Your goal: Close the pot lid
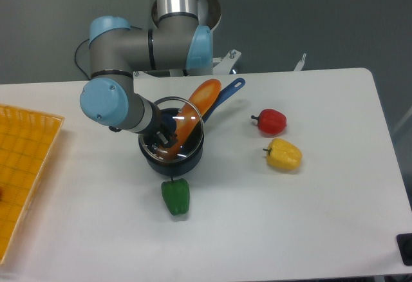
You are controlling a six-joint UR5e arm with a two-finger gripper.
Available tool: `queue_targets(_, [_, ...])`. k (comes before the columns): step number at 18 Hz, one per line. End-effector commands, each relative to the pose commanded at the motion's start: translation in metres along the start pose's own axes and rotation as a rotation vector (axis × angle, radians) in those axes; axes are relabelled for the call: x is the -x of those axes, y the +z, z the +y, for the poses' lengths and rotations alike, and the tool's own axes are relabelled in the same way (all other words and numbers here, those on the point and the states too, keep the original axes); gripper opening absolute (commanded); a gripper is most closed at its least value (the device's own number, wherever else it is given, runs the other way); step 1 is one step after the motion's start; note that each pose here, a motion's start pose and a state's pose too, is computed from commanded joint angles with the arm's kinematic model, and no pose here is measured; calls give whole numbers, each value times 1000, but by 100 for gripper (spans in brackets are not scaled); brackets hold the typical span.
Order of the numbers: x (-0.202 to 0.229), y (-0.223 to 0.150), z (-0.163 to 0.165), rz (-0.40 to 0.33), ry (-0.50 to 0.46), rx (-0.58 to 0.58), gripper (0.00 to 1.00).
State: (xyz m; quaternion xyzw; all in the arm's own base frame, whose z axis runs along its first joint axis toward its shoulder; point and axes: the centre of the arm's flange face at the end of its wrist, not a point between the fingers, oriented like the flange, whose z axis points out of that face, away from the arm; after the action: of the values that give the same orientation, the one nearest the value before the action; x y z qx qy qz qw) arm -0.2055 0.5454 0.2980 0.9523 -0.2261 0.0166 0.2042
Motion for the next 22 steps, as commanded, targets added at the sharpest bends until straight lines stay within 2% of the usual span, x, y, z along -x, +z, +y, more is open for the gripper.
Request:
queue_targets(12, [1, 2, -1, 4, -2, 3, 42])
queue_targets(16, [1, 2, -2, 3, -2, 4, 49])
queue_targets(18, [2, 2, -1, 2, -2, 3, 59])
queue_targets(21, [3, 2, 0, -8, 0, 20, 62])
queue_targets(22, [3, 3, 0, -10, 0, 25, 66])
